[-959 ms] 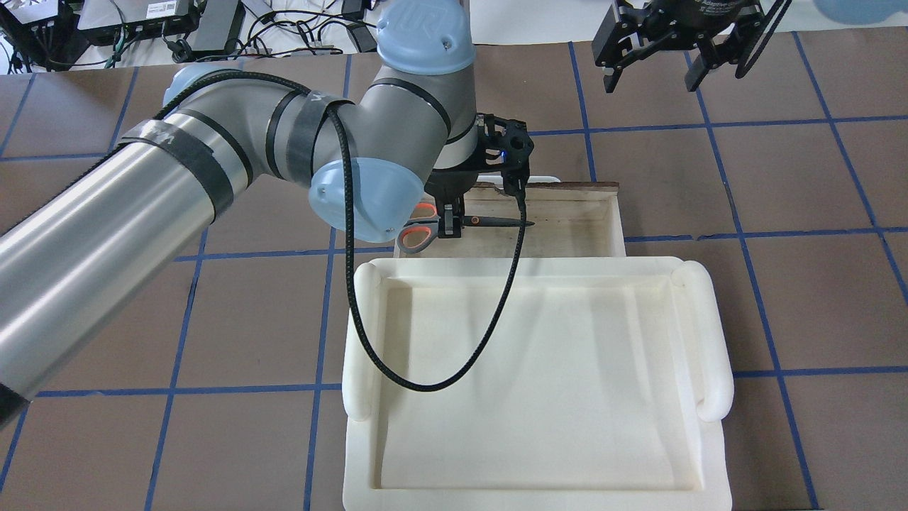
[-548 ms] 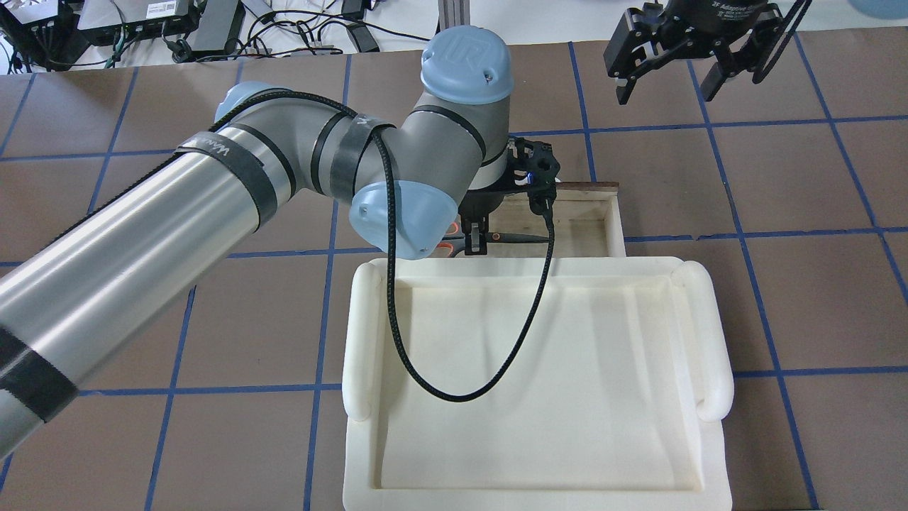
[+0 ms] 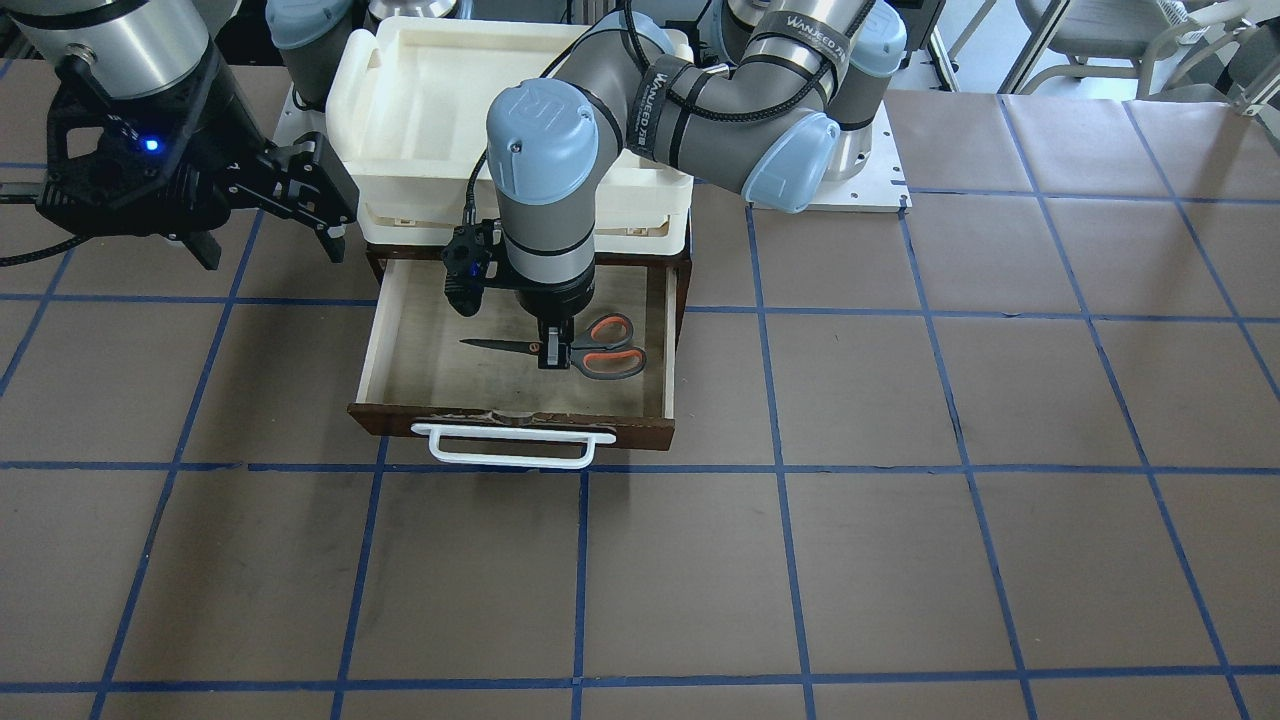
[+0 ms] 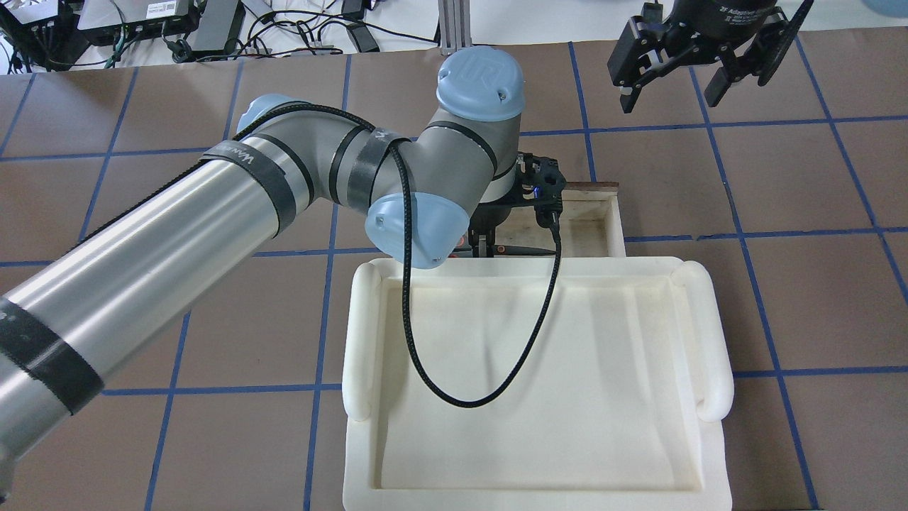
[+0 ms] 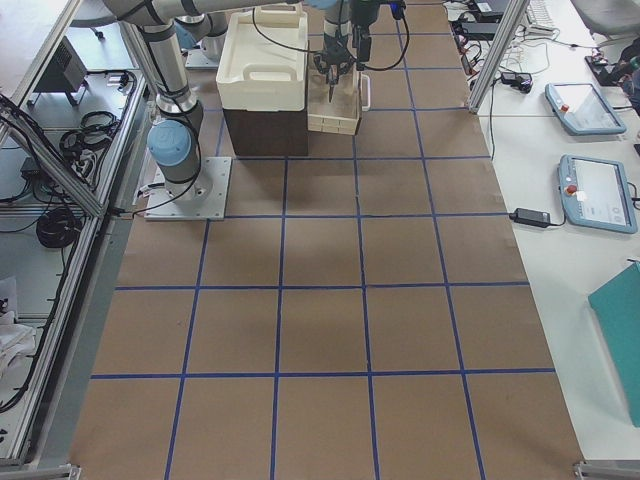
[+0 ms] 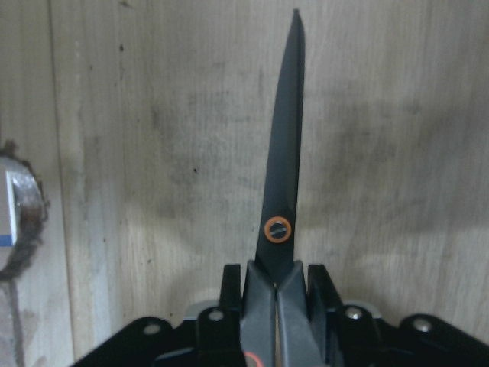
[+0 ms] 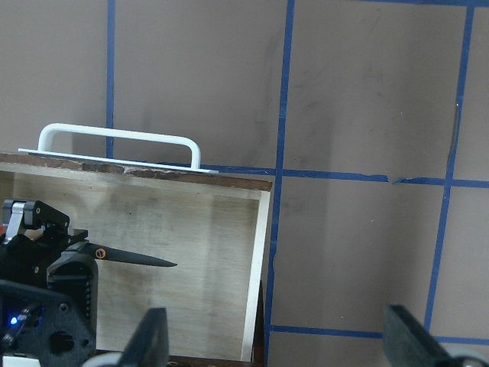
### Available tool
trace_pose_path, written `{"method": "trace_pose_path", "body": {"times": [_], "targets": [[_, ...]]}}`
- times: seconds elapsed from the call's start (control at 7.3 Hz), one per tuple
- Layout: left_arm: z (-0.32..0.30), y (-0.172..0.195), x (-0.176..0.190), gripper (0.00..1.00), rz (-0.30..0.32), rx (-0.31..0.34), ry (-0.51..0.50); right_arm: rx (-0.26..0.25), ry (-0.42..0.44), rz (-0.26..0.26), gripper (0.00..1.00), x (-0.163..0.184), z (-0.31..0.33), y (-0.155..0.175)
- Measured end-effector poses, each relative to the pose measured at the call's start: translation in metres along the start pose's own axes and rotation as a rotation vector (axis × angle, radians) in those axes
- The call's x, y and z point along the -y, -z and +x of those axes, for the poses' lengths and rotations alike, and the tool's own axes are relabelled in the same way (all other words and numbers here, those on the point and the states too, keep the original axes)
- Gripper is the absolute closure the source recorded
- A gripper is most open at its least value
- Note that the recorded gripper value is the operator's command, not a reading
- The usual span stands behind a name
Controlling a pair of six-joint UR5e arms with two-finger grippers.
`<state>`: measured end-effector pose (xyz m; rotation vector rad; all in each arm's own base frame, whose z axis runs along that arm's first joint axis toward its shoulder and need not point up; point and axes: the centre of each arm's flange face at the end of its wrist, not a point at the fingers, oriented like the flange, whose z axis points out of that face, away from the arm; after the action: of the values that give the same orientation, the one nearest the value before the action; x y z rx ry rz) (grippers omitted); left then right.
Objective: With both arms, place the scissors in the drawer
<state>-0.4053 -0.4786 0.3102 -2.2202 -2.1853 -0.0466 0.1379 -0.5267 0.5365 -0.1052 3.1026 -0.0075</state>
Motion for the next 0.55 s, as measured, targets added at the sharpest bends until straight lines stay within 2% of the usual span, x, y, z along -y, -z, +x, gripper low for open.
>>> {"method": "trace_pose_path", "body": {"times": [0.55], "targets": [[0.000, -0.011, 0.004, 1.00, -0.006, -0.012, -0.005, 0.000, -0.031, -0.018, 0.00, 0.000, 0.012, -0.001]]}}
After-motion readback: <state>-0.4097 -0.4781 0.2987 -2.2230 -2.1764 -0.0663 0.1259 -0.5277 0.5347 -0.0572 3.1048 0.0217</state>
